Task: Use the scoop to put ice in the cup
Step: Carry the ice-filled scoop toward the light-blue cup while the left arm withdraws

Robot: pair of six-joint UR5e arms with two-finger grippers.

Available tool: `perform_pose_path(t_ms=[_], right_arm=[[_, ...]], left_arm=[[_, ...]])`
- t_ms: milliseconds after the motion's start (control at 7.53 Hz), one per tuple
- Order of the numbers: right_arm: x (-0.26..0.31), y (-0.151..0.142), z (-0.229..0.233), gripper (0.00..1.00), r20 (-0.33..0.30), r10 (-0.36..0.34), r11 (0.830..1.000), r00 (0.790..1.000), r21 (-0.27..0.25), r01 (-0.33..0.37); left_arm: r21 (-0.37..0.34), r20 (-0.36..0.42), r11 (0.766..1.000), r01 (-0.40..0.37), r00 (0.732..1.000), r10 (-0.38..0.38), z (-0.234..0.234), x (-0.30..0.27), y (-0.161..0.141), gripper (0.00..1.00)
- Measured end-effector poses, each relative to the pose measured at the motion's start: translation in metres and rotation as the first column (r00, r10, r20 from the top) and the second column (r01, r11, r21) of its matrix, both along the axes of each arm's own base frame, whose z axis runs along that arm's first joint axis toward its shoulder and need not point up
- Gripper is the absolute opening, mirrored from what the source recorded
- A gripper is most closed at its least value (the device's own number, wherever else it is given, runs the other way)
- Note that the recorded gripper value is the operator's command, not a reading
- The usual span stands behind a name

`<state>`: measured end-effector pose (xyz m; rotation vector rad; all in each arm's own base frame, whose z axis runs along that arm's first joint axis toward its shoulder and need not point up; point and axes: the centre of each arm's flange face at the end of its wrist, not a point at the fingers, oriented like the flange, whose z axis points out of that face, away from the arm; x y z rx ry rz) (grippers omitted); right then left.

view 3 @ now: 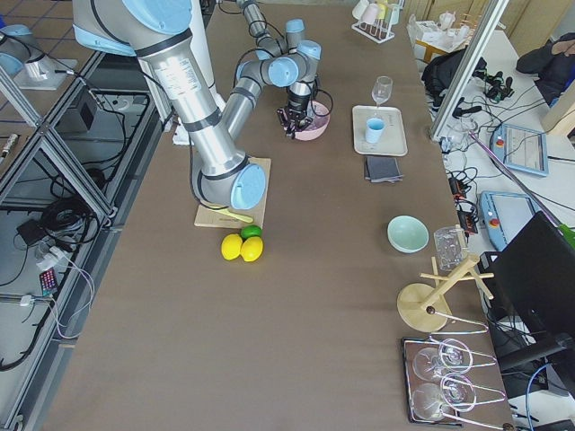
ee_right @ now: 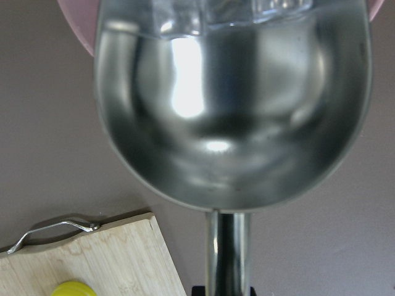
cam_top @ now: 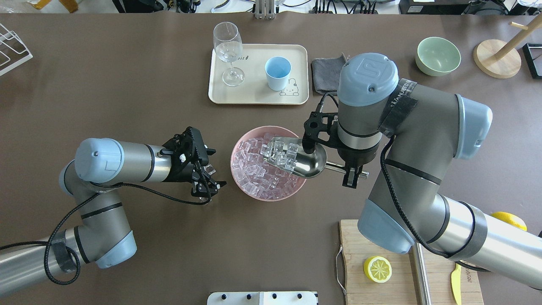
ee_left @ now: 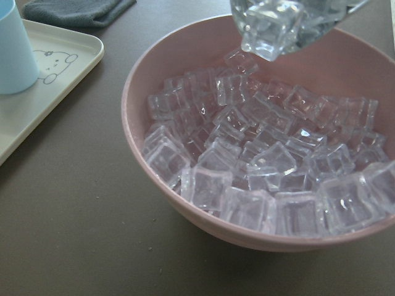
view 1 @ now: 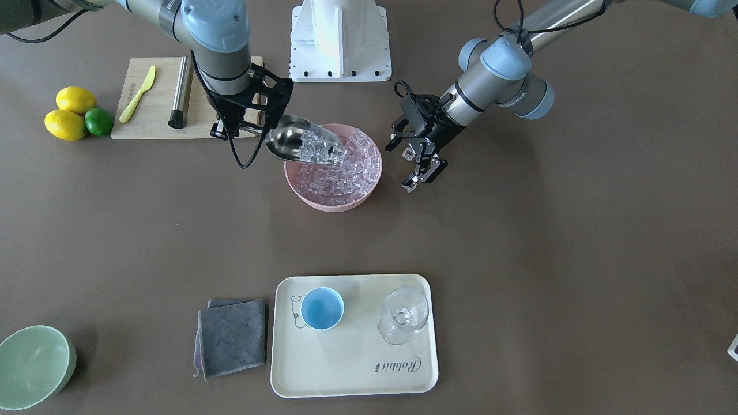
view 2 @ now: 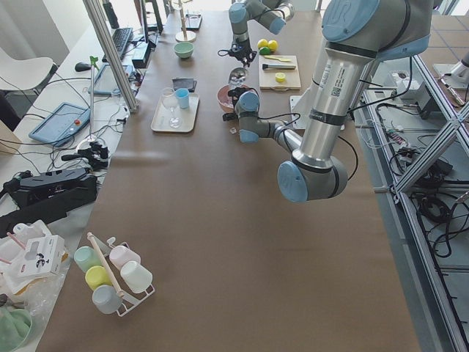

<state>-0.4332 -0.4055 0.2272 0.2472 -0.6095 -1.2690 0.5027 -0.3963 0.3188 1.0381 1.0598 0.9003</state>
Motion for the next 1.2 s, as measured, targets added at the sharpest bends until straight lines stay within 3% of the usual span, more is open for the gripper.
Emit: perform_pose_path(t_ms=[398, 664, 930, 1195], right_arm=[[0.013, -0.011, 0.002, 0.00, 0.088, 0.075, 0.997, 0.993, -0.010, -0.074], [0.026, -0.014, 0.006, 0.00, 0.155, 0.153, 0.988, 0.976, -0.038, -0.149], [0.040, -0.021, 0.009, 0.00, 0.184, 0.258, 0.966, 0.948, -0.079, -0.248], [0.052, -0.028, 0.017, 0.00, 0.188, 0.369, 0.927, 0.910, -0.147, -0.345]], left_arm=[[0.000, 0.000, 1.000, -0.001, 1.000, 0.001, 0.000, 0.001, 0.001, 0.99], [0.001, 0.000, 1.000, -0.002, 1.000, 0.002, 0.001, 0.000, 0.001, 0.99], [0.003, -0.004, 1.000, -0.002, 1.000, 0.002, 0.001, 0.000, 0.001, 0.99], [0.008, -0.014, 1.000, 0.006, 1.000, -0.006, 0.010, -0.014, 0.000, 0.99]])
